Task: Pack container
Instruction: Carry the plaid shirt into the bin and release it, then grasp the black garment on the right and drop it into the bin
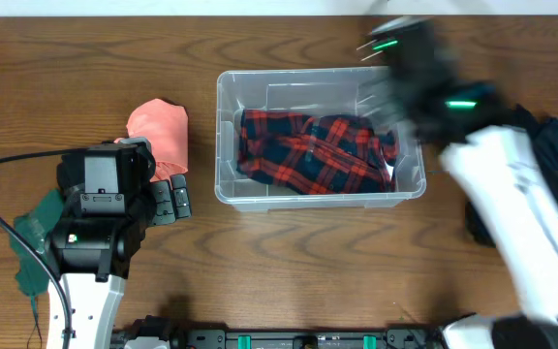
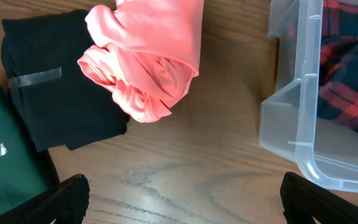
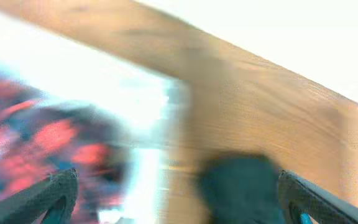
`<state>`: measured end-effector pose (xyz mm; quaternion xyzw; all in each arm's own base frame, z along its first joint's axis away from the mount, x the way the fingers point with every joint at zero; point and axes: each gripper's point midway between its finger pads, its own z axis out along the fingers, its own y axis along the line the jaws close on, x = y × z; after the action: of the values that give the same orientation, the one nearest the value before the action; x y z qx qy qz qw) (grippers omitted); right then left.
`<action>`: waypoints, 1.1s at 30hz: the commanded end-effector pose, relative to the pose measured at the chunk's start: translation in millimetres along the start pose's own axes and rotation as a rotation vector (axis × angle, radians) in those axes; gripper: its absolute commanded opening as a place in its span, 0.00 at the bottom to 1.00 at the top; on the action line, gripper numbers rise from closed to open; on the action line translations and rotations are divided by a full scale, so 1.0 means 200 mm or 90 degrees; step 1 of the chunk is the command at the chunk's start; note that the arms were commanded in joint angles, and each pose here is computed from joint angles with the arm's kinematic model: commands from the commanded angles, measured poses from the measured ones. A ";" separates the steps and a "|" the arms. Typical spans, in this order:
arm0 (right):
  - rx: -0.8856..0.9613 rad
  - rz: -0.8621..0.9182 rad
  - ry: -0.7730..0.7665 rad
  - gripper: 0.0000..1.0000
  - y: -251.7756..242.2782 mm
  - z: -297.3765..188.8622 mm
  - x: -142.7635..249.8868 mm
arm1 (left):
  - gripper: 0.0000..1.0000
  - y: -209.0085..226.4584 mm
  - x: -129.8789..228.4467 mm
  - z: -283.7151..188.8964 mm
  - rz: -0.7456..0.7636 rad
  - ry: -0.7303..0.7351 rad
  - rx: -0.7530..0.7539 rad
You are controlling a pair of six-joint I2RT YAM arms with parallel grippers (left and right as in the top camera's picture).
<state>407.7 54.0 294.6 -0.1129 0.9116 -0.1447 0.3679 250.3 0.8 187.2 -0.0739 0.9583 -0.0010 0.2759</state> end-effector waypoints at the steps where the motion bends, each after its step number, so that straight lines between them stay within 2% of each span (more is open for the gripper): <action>1: 0.114 0.086 0.084 0.99 -0.42 0.08 0.20 | 0.98 -0.01 -0.03 -0.03 0.004 -0.014 0.003; 3: 0.096 0.103 0.151 0.99 -0.51 0.17 0.36 | 0.98 -0.01 -0.03 -0.03 0.004 -0.014 0.003; 7: 0.050 0.162 0.299 0.99 -0.55 0.34 0.73 | 0.98 -0.01 -0.04 -0.03 0.004 -0.014 0.003; 13: 0.048 0.229 0.468 0.99 -0.45 0.62 1.23 | 0.98 -0.01 -0.03 -0.03 -0.001 -0.014 0.003; 21: 0.082 0.251 0.571 0.98 -0.35 0.82 1.55 | 0.98 -0.01 -0.03 -0.03 -0.001 -0.013 0.003; 22: 0.089 0.251 0.577 0.92 -0.36 0.83 1.56 | 0.98 -0.01 -0.03 -0.03 -0.001 -0.013 0.003; 23: 0.095 0.250 0.577 0.82 -0.36 0.83 1.56 | 0.98 -0.01 -0.03 -0.03 0.000 -0.013 0.003; 24: 0.097 0.250 0.575 0.64 -0.37 0.83 1.56 | 0.98 -0.01 -0.03 -0.03 -0.001 -0.012 0.003; 25: 0.100 0.251 0.569 0.41 -0.38 0.83 1.54 | 0.98 -0.01 -0.03 -0.03 0.000 -0.012 0.003; 28: 0.107 0.257 0.542 0.03 -0.43 0.78 1.45 | 0.98 -0.01 -0.03 -0.03 0.000 -0.011 0.003; 33: 0.121 0.256 0.437 0.01 -0.56 0.60 1.13 | 0.98 -0.01 -0.03 -0.03 0.000 -0.011 0.003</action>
<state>317.2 -146.9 46.9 0.1506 0.9707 -0.1862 -0.0194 250.0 0.8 187.1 -0.0740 0.9585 -0.0010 0.2754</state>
